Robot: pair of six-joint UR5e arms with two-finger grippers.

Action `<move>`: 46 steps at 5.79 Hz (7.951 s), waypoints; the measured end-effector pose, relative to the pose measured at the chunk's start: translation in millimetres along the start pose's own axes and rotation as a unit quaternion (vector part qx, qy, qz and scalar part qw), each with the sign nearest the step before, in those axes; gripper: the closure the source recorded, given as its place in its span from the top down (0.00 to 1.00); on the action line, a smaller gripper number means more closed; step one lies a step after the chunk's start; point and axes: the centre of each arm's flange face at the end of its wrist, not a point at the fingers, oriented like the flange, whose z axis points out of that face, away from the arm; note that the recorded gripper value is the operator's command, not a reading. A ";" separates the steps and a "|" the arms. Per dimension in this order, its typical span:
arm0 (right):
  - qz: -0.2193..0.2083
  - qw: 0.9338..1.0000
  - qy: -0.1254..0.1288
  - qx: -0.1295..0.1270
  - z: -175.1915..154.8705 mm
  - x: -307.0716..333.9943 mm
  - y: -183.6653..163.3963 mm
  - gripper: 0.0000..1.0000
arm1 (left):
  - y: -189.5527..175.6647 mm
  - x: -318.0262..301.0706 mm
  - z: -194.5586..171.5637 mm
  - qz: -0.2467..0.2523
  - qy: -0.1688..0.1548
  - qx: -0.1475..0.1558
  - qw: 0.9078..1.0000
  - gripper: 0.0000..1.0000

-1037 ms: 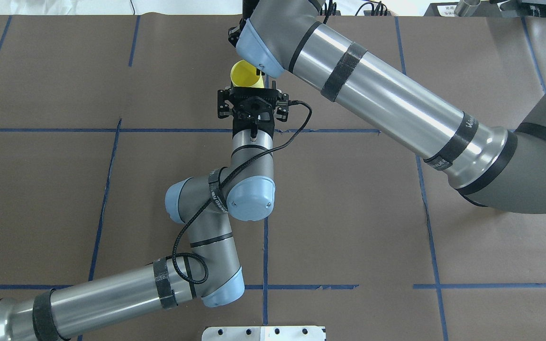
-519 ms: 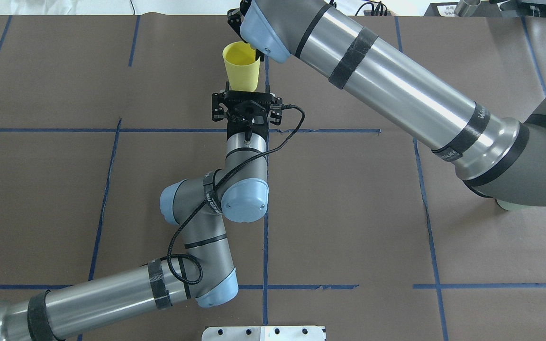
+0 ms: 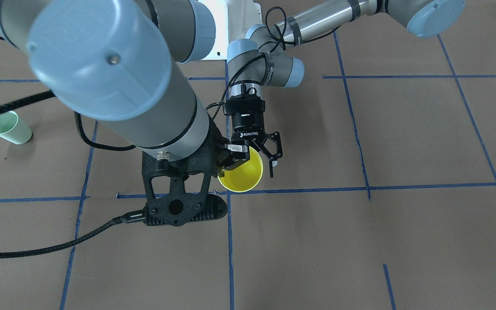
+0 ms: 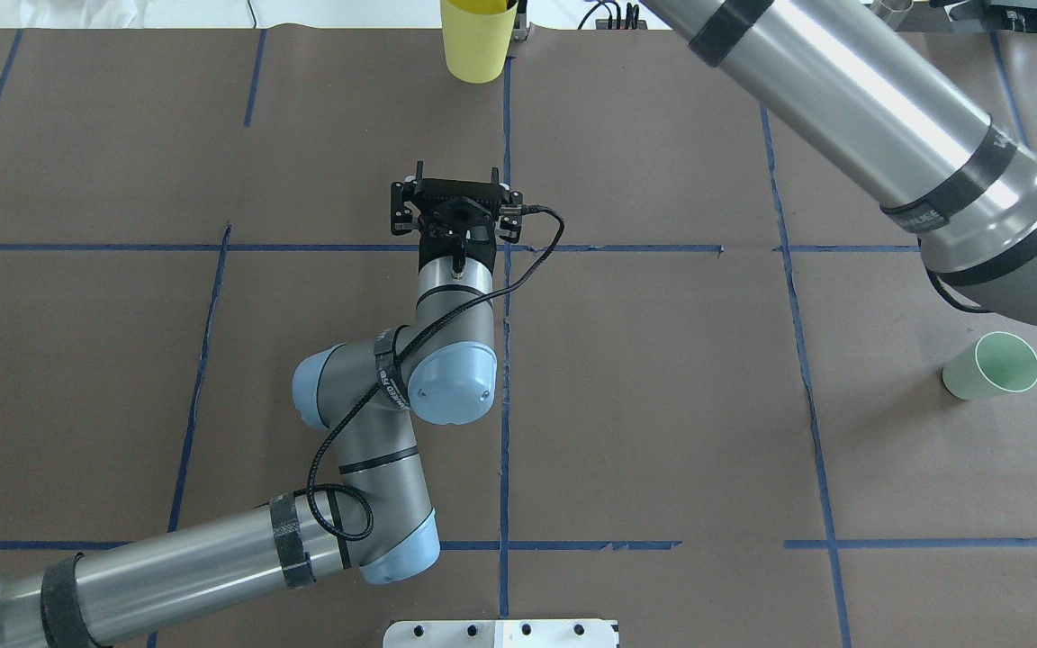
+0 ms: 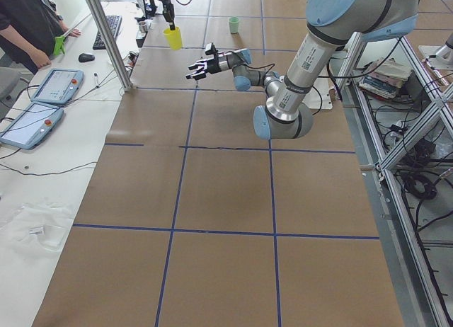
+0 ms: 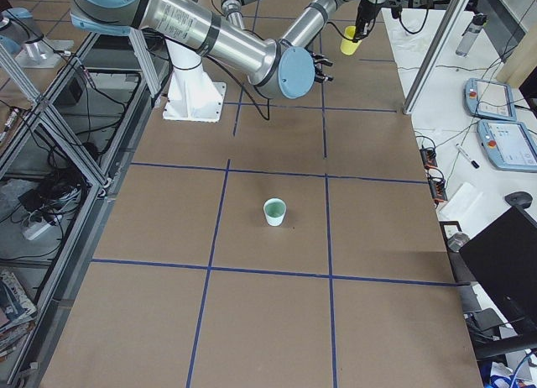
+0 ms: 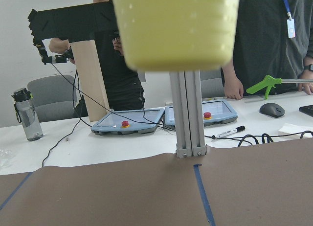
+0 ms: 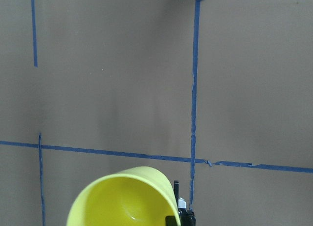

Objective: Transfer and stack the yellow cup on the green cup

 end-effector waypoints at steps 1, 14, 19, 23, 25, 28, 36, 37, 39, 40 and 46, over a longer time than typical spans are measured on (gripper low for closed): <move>0.008 1.000 0.001 0.009 -14.2 24.1 -13.4 0.00 | -17.4 -2.2 -3.3 0.020 0.015 0.001 1.000 0.90; -0.153 0.985 0.065 0.038 60.6 551.9 284.4 0.00 | -164.0 -368.9 126.2 -0.044 0.079 -0.501 0.861 1.00; -0.133 0.988 0.078 0.027 89.9 598.6 284.4 0.00 | -169.6 -375.8 111.9 -0.051 0.091 -0.500 0.860 1.00; -0.124 0.988 0.092 0.022 98.5 611.9 277.2 0.45 | -168.2 -379.0 103.4 -0.051 0.092 -0.499 0.860 1.00; -0.125 0.988 0.092 0.021 99.7 611.3 275.4 1.00 | -168.3 -378.8 103.3 -0.051 0.092 -0.499 0.860 1.00; -0.132 0.987 0.090 0.027 96.3 606.0 273.7 1.00 | -165.4 -381.5 102.9 -0.049 0.092 -0.500 0.860 1.00; -0.097 0.988 0.109 0.052 45.9 728.5 340.3 1.00 | -136.7 -680.3 71.4 0.107 0.139 -0.570 0.803 1.00; -0.080 0.989 0.110 0.055 45.3 734.3 341.4 1.00 | -101.9 -735.0 41.2 0.067 0.125 -0.587 0.797 1.00; -0.063 0.990 0.109 0.059 45.1 735.9 337.8 1.00 | -34.9 -791.2 -4.2 0.030 0.098 -0.621 0.777 1.00; -0.062 0.990 0.108 0.062 43.2 733.1 334.7 1.00 | -25.5 -798.6 -12.0 0.028 0.092 -0.625 0.775 1.00; -0.033 0.992 0.106 0.059 34.4 713.9 313.5 1.00 | -18.6 -804.1 -20.6 0.026 0.087 -0.628 0.773 1.00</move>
